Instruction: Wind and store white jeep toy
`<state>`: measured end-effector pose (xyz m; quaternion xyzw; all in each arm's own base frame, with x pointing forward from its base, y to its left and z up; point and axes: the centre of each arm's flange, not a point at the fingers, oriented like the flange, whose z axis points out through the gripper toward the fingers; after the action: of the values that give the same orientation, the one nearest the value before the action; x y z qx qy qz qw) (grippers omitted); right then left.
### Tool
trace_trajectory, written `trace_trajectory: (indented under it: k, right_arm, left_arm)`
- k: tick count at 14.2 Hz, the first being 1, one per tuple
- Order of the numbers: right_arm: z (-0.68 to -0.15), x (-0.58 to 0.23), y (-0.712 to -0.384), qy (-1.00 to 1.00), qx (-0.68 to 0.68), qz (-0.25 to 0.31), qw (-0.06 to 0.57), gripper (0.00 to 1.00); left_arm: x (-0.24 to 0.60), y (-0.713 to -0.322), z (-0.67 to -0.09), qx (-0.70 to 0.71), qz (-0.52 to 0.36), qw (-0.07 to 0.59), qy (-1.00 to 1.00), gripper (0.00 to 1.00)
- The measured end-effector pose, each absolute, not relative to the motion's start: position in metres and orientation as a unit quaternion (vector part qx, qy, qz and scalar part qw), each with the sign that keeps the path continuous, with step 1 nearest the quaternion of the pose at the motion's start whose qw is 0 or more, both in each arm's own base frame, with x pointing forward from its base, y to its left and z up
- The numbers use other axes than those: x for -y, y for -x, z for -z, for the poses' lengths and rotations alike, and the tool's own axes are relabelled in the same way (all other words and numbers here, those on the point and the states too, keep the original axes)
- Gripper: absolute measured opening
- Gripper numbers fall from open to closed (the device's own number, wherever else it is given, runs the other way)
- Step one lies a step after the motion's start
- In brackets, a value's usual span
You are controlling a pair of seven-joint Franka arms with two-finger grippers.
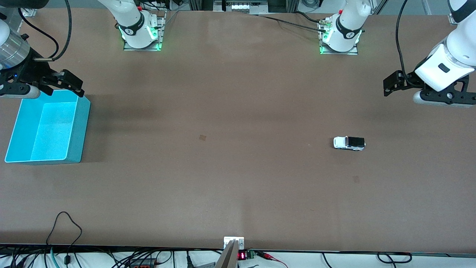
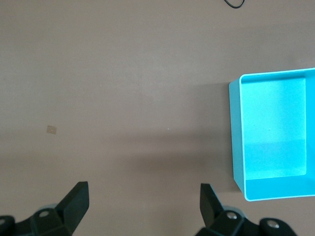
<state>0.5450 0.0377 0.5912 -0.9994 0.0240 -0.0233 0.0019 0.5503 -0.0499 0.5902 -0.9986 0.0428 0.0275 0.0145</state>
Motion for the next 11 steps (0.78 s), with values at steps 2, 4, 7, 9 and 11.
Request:
trace_trajectory:
  k: [2, 4, 7, 9, 11]
  right_arm:
    - [-0.591, -0.038, -0.545, 0.999, -0.024, 0.023, 0.002, 1.0]
    - [-0.591, -0.038, -0.545, 0.999, -0.024, 0.023, 0.002, 1.0]
    - [-0.591, -0.038, -0.545, 0.999, -0.024, 0.023, 0.002, 1.0]
    - [-0.591, -0.038, -0.545, 0.999, -0.024, 0.023, 0.002, 1.0]
    - [-0.591, -0.038, -0.545, 0.999, -0.024, 0.023, 0.002, 1.0]
  left_arm:
    - [0.05, -0.55, -0.59, -0.043, -0.028, 0.015, 0.999, 1.0]
    - [0.049, -0.55, -0.59, -0.042, -0.031, 0.015, 0.999, 1.0]
    - [0.048, -0.543, -0.585, -0.041, -0.061, 0.016, 0.997, 1.0]
    - [0.047, -0.539, -0.583, -0.04, -0.075, 0.017, 0.996, 1.0]
    - [0.047, -0.534, -0.58, -0.041, -0.096, 0.018, 0.994, 1.0]
